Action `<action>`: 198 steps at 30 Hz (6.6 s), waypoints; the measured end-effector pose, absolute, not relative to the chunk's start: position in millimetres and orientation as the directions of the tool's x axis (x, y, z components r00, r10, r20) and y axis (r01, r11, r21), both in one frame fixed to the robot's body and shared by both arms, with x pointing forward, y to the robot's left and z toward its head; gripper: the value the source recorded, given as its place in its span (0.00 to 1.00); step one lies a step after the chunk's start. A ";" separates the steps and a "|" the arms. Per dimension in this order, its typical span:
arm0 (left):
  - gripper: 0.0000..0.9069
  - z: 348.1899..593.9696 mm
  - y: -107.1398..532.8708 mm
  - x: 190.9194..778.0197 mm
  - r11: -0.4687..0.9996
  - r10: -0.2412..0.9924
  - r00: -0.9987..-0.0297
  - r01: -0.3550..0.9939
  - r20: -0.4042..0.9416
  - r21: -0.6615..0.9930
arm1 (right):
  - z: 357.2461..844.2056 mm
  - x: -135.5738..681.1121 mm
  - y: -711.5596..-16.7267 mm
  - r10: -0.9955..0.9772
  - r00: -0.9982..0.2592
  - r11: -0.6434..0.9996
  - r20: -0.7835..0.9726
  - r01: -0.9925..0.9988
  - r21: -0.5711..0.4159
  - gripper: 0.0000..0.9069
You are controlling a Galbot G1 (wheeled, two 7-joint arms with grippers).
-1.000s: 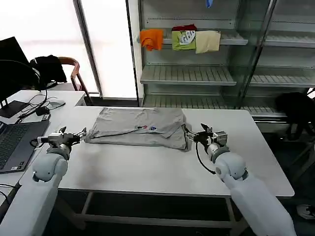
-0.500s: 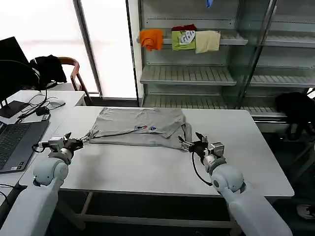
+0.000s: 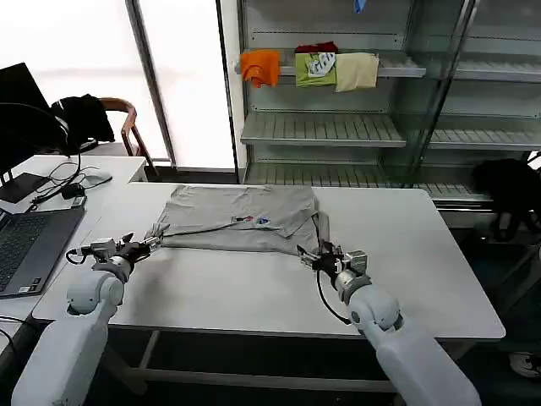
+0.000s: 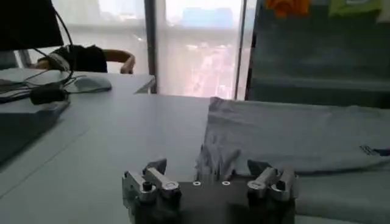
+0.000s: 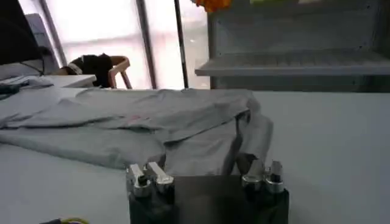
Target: Fold and organize the clothes.
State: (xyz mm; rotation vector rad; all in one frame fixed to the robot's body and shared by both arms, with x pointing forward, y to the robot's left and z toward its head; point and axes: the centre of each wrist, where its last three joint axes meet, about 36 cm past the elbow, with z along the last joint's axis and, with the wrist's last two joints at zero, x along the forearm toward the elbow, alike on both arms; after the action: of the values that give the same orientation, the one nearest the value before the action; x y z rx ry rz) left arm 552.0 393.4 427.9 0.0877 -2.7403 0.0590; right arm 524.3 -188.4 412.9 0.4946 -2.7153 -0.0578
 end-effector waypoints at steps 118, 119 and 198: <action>1.00 482.9 332.8 522.7 0.998 -0.032 -0.958 -0.013 0.286 0.068 | 475.3 676.3 -230.2 -0.336 -0.871 0.910 0.357 -0.398 -0.114 1.00; 1.00 481.6 334.3 526.9 0.997 -0.034 -0.954 -0.013 0.299 0.071 | 473.4 682.5 -228.5 -0.333 -0.867 0.910 0.370 -0.399 -0.115 1.00; 0.01 455.1 370.4 610.9 0.992 0.053 -0.872 0.103 0.487 0.077 | 449.6 711.5 -182.6 -0.393 -0.814 0.849 0.427 -0.500 -0.170 0.00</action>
State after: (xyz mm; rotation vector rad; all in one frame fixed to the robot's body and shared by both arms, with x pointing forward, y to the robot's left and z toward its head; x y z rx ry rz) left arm 610.9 370.4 455.1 -0.1101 -2.6300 -0.1367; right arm 711.5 -182.6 449.6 0.6653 -2.6455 0.3888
